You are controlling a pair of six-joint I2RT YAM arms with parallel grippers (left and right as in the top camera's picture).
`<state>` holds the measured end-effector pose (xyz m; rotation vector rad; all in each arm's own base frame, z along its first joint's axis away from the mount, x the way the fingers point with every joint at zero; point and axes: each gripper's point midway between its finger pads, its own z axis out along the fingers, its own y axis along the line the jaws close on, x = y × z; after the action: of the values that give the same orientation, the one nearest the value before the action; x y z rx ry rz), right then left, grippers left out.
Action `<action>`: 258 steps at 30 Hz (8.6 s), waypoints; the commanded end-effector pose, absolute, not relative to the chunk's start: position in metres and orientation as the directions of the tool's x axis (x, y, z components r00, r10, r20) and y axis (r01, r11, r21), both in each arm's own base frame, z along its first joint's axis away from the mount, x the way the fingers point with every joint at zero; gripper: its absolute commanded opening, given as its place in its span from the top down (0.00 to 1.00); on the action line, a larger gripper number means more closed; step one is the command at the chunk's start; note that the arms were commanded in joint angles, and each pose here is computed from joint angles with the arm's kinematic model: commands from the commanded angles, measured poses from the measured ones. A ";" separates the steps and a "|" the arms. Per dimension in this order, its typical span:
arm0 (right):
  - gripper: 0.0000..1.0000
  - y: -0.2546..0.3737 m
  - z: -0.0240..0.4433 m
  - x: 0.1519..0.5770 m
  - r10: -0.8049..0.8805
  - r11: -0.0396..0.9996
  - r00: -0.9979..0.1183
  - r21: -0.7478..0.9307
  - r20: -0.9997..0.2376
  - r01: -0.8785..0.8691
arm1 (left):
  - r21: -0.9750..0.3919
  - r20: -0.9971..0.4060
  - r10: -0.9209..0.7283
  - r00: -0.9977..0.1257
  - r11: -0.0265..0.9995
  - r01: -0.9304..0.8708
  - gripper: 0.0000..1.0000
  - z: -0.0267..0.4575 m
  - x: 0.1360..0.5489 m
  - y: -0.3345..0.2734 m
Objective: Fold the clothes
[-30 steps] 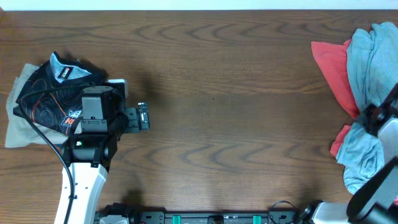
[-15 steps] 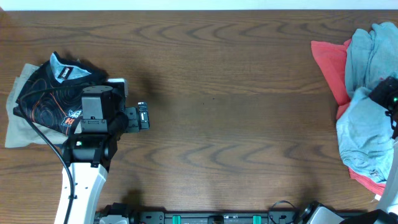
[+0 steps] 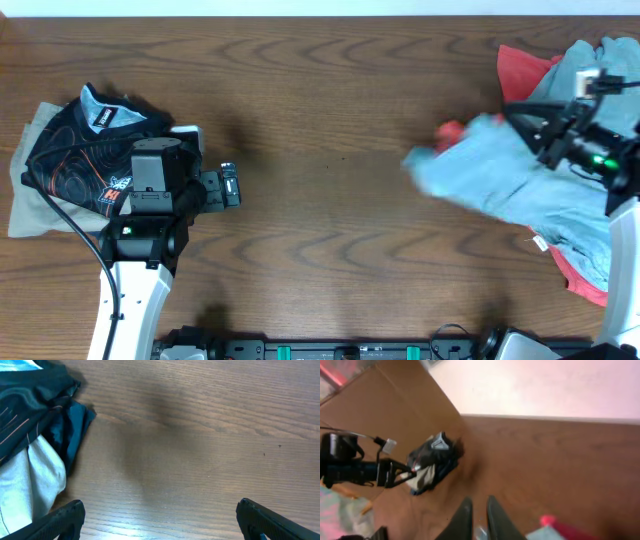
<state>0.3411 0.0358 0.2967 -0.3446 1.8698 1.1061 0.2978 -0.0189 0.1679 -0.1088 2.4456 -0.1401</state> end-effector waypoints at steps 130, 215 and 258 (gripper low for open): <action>0.03 -0.095 0.137 0.264 0.460 0.883 -0.840 0.050 -0.288 0.466 | -0.338 -0.828 -0.280 -0.486 0.941 0.033 0.02 0.259 0.473 -0.054; 0.01 -0.095 0.136 0.263 0.456 0.885 -0.844 0.044 -0.283 0.464 | -0.366 0.203 -0.291 -0.935 0.863 -0.348 0.13 0.067 0.346 -0.118; 0.01 -0.094 0.135 0.260 0.457 0.885 -0.847 0.043 -0.272 0.464 | -0.237 -0.040 -0.193 -0.980 0.955 -0.179 0.94 -0.016 0.275 -0.267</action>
<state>0.2614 -0.0942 0.1349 0.6861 2.7798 -0.0206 0.2731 -0.2822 -0.0013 -0.2768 3.0489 -0.4847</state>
